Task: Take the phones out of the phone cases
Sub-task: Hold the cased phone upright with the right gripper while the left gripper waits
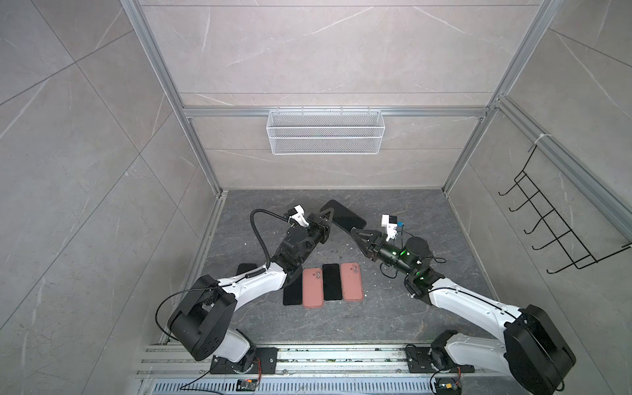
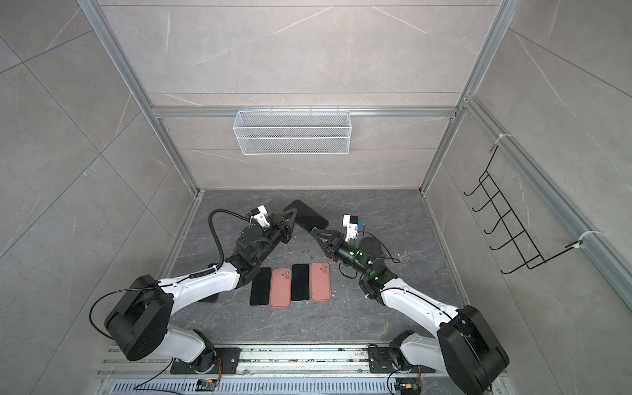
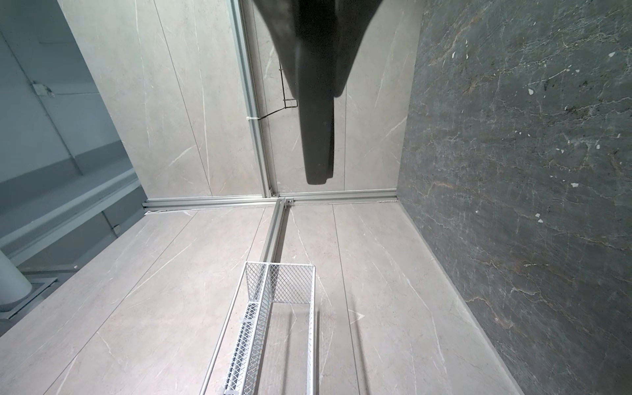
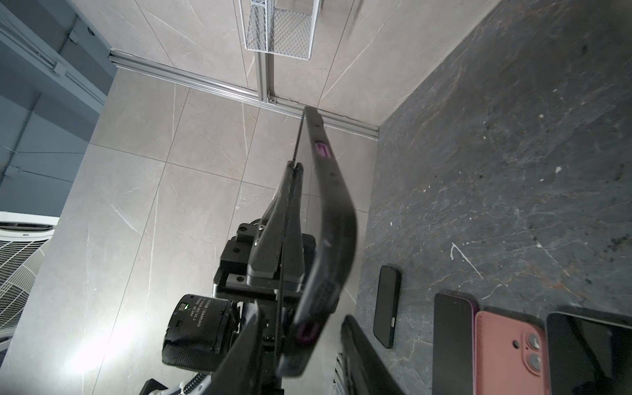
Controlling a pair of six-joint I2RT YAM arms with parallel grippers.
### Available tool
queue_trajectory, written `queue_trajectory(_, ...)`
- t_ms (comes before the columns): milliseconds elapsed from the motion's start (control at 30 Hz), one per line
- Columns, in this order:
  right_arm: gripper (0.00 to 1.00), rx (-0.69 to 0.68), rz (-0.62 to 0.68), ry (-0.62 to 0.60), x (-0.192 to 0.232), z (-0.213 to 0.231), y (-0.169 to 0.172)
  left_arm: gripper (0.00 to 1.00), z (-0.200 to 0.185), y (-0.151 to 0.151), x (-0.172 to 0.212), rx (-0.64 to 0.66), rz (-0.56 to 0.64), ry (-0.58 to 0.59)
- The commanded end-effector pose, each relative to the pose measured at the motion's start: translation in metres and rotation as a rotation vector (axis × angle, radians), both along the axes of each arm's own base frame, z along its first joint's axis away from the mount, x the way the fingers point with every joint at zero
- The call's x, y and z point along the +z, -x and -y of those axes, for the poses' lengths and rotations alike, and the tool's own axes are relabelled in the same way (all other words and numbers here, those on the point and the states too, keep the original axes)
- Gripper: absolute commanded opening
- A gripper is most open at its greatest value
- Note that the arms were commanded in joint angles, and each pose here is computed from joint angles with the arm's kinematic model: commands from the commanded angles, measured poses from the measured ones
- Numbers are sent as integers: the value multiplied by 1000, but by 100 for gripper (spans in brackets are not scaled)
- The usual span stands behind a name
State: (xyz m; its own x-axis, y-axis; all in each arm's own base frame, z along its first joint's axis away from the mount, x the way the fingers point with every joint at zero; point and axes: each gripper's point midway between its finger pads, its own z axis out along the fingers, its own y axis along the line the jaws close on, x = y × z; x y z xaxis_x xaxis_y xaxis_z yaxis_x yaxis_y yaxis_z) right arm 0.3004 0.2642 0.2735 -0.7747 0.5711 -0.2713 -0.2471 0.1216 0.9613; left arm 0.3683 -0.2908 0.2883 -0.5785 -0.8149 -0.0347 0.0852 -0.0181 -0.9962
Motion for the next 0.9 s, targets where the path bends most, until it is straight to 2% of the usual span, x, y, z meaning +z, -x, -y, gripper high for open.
queue_trajectory(0,36,30,29,-20,7,-5,4,0,-2,1,33,12,84,98)
queue_trajectory(467,20,38,27,-21,3,-6,8,0,2,0,30,8,74,80)
queue_trajectory(633,8,50,30,-14,1,-8,10,0,3,-1,29,9,62,77)
queue_trajectory(767,6,75,43,21,-4,-10,15,0,3,-1,30,0,38,73)
queue_trajectory(867,6,105,78,117,-13,-11,22,0,6,-1,29,-25,4,69)
